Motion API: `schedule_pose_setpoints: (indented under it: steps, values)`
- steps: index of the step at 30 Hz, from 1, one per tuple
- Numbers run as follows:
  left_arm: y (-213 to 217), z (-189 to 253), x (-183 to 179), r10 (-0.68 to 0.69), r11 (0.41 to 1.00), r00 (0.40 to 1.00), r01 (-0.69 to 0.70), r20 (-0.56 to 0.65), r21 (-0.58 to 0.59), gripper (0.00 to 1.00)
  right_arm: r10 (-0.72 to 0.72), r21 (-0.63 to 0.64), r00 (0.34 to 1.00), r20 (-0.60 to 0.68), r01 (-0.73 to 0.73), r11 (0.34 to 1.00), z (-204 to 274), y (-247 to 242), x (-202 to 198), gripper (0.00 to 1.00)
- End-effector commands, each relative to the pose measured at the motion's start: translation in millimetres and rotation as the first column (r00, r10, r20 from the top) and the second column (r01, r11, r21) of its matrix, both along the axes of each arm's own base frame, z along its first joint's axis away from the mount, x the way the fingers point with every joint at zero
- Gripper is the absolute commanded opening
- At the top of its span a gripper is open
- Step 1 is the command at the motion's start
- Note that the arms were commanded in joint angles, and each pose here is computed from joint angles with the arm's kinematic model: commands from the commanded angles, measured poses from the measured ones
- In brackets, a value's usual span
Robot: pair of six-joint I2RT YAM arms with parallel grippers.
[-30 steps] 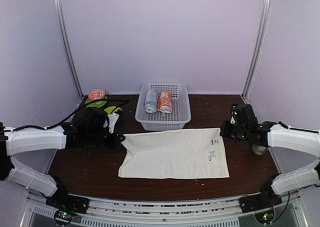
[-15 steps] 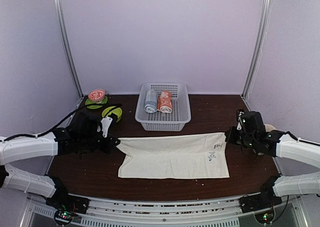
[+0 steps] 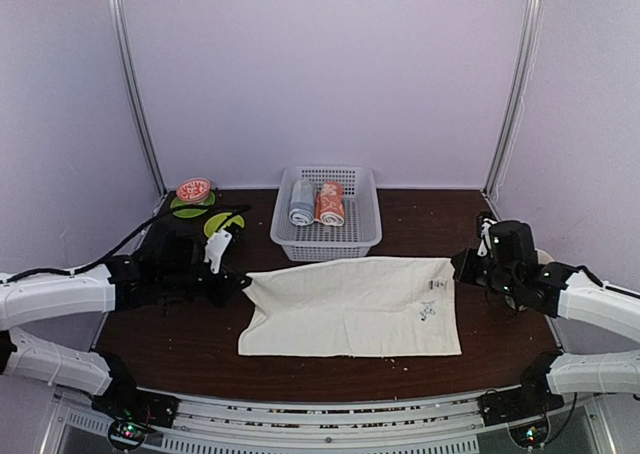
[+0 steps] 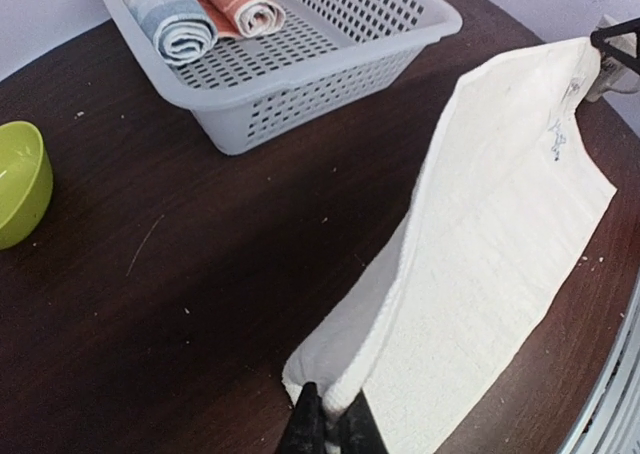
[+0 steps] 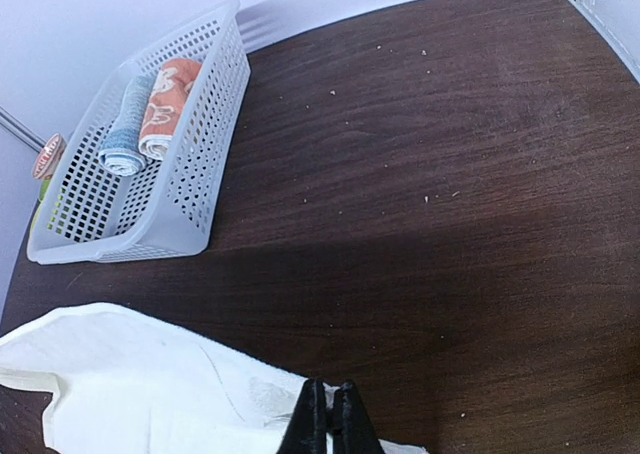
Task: Roll the towels
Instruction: Fold the towel at the center of the board.
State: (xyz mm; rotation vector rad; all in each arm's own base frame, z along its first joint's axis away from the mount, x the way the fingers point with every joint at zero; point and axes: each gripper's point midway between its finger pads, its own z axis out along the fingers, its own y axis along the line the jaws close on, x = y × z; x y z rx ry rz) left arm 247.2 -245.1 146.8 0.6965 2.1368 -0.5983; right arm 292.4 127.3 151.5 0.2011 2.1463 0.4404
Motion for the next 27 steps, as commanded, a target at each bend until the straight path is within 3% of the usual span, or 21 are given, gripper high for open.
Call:
schedule_pose_setpoints:
  steps: [1,7,12,17,22,27]
  values:
    - [-8.7,1.1,15.7,0.009,0.999,0.999,-0.01,0.042,0.034,0.0,-0.008,-0.007,1.0,-0.005,0.008,1.0,-7.8,0.5,3.5,0.0]
    - [-10.2,0.6,17.8,0.026,0.998,0.997,-0.029,0.066,0.05,0.0,0.002,-0.014,1.0,-0.013,-0.002,1.0,-11.5,0.8,1.5,0.0]
    - [-10.6,5.7,8.6,0.01,0.992,0.986,-0.031,0.166,0.124,0.0,0.024,0.004,0.999,-0.028,-0.024,1.0,-17.2,2.8,-6.6,0.0]
    - [-9.2,1.1,-5.5,0.013,0.996,0.977,-0.032,0.212,0.085,0.0,0.016,0.026,0.998,-0.066,-0.014,1.0,-31.2,-1.7,-23.3,0.0]
    - [-0.8,-12.6,-19.0,0.03,0.999,0.983,-0.034,0.18,0.021,0.0,0.022,0.05,0.995,-0.097,-0.017,0.999,-43.2,-3.0,-40.7,0.0]
    - [-0.1,-36.6,-27.9,0.01,0.998,0.995,-0.016,0.098,0.058,0.0,0.051,0.052,0.991,-0.122,-0.045,0.998,-51.9,-1.3,-55.0,0.0]
